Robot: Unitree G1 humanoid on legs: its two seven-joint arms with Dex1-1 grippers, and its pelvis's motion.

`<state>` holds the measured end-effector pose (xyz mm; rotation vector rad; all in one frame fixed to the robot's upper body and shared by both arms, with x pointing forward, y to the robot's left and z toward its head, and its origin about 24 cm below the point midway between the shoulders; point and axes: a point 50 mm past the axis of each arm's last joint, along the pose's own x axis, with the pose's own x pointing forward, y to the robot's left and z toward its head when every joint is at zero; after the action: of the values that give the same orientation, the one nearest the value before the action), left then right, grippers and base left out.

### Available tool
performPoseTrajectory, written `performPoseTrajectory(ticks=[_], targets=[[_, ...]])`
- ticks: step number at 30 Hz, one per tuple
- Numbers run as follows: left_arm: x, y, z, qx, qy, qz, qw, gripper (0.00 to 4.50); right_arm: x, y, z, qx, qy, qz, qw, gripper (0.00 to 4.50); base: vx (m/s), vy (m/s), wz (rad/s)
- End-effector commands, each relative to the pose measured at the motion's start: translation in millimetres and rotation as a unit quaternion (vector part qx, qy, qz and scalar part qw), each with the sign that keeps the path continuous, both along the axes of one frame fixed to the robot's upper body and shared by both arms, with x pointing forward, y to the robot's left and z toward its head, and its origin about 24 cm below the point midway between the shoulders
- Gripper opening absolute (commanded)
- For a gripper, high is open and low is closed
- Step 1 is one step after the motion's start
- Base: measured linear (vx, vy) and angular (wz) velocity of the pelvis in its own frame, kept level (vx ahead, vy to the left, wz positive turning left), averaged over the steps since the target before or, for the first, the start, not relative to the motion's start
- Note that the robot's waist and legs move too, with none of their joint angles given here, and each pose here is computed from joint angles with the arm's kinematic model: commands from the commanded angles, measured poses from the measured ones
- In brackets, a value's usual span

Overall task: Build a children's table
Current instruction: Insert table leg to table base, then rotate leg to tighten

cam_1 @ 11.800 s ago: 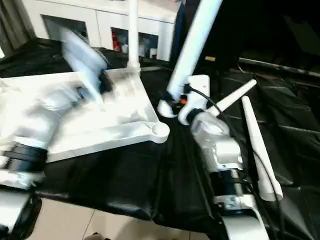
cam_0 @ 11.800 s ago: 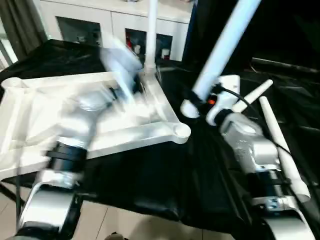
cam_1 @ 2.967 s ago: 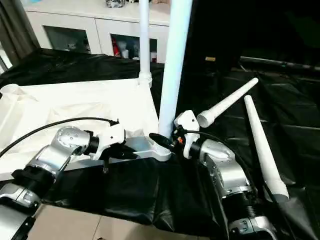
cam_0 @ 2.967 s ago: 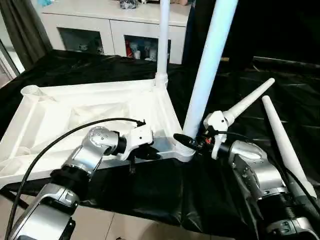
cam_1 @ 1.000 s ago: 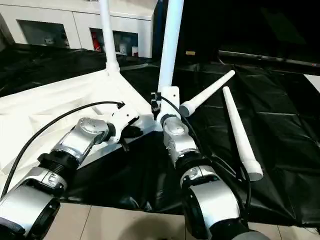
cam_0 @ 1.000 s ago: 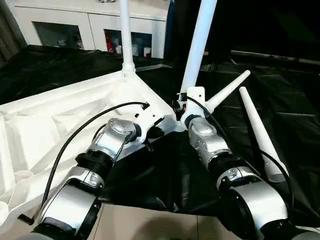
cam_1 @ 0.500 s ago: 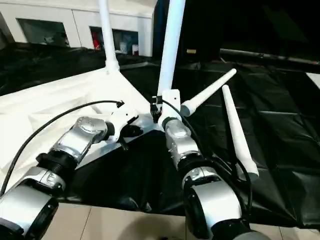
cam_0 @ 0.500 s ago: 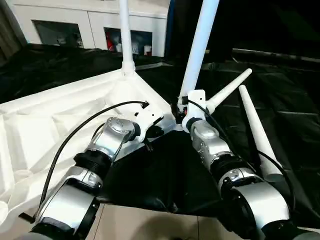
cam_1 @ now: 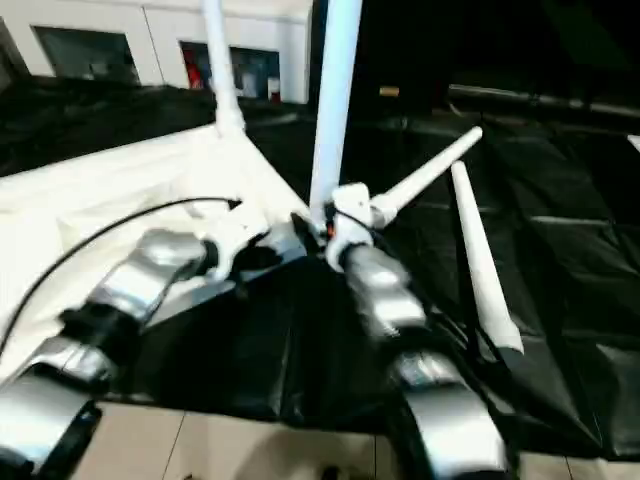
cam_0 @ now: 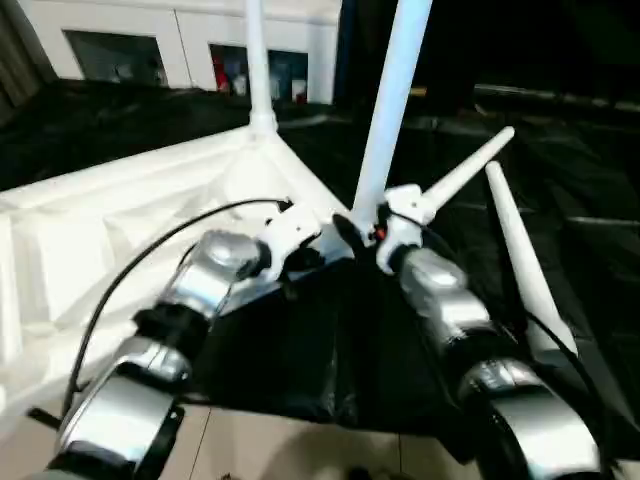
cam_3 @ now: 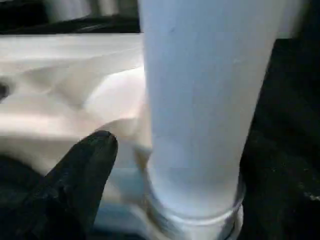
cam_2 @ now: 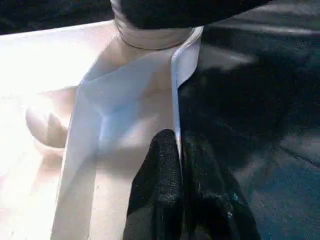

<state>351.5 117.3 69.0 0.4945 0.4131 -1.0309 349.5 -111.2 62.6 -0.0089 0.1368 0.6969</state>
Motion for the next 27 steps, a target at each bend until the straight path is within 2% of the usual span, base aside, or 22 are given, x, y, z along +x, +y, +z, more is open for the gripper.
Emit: performPoseTrajectory(ticks=[1, 4, 6, 9, 12, 17, 19, 23, 27], targets=[[-4.2, -1, 0.5, 0.001, -0.009, -0.033, 0.999, 0.00, -7.4, 1.5, 5.3, -0.006, 0.005, 0.059, 0.998, 4.41, 0.000, 0.000, 0.00], [-7.6, 1, 0.3, -0.006, -0.010, -0.052, 0.999, 0.00, -14.0, -6.7, 7.2, -0.016, -0.003, 0.084, 0.996, 4.41, 0.000, 0.000, 0.00], [-18.0, 4, 0.4, -0.027, -0.001, -0.098, 0.995, 0.00, -29.4, -22.6, 11.3, -0.015, -0.005, 0.127, 0.992, 4.41, 0.000, 0.000, 0.00], [-25.9, 5, 1.8, -0.033, 0.002, -0.138, 0.990, 0.00, -43.3, -29.6, 12.1, -0.024, 0.007, 0.164, 0.986, 4.41, 0.000, 0.000, 0.00], [-35.8, 7, 3.3, -0.047, 0.021, -0.181, 0.982, 0.00, -57.0, -34.3, 7.2, -0.061, 0.024, 0.206, 0.976, 4.41, 0.000, 0.000, 0.00], [-41.3, 5, 4.4, -0.054, 0.027, -0.199, 0.978, 0.00, -60.3, -35.3, -1.7, -0.102, 0.026, 0.211, 0.972, 4.41, 0.000, 0.000, 0.00], [-42.8, 5, 4.5, -0.054, 0.026, -0.203, 0.977, 0.00, -58.3, -35.3, -7.0, -0.124, 0.014, 0.195, 0.973, 4.41, 0.000, 0.000, 0.00], [-45.7, 3, 4.5, -0.055, 0.027, -0.210, 0.976, 0.00, -56.9, -30.7, -7.5, -0.095, 0.009, 0.181, 0.979, 4.41, 0.000, 0.000, 0.00], [-46.6, 3, 3.9, -0.055, 0.027, -0.209, 0.976, 0.00, -57.0, -29.0, -7.8, -0.088, 0.004, 0.181, 0.979, 4.41, 0.000, 0.000, 0.00]])
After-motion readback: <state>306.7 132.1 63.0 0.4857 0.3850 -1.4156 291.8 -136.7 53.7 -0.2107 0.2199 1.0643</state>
